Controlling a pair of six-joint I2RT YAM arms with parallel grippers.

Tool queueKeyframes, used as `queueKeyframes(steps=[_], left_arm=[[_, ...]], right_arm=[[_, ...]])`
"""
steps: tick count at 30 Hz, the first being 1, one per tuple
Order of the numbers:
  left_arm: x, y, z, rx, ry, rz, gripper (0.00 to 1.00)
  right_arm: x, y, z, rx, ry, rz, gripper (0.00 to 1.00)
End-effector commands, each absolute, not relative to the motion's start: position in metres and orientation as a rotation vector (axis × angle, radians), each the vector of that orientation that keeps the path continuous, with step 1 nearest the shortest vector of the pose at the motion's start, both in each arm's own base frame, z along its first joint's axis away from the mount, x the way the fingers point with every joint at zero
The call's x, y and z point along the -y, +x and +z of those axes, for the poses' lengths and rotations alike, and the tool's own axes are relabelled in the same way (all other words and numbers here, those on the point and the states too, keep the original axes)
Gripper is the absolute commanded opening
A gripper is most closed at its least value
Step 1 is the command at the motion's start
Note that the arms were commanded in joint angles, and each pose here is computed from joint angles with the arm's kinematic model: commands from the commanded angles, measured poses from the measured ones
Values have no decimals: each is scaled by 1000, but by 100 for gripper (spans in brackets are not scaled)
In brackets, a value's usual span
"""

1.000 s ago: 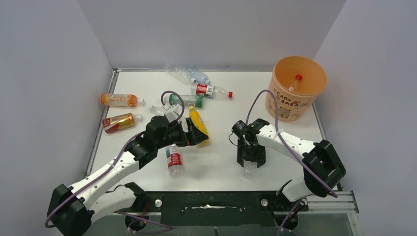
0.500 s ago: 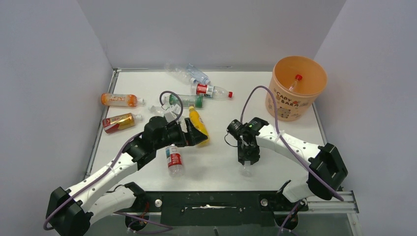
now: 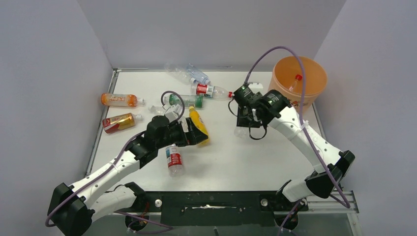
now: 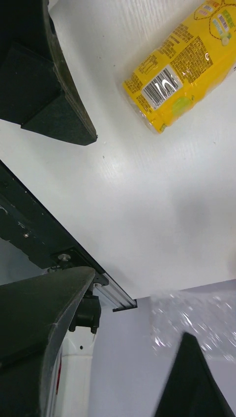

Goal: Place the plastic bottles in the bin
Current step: Pick up the plastic bottle at the center of the board, then place the plastic bottle in the trash bin.

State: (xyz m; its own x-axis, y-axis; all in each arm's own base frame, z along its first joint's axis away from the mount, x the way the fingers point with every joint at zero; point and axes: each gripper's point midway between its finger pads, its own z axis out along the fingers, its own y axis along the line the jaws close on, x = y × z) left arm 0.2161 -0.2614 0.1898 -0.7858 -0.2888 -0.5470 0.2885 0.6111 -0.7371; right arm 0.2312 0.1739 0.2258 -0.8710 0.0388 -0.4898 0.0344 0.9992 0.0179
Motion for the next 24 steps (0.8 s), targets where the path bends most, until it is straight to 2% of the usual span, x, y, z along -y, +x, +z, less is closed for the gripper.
queueKeyframes(steps=[1,12,24], left_arm=[[269,230,218,-2093,31,-1174,98],[276,248,191,-2149,14,-1109,98],[275,280,136,-2290,-43,-883,98]], right_arm=[[-143,270,275,-2478,77,-34,9],[-71,358,371,-2181,240,83,9],[21,422,378,-2067,390,272,10]])
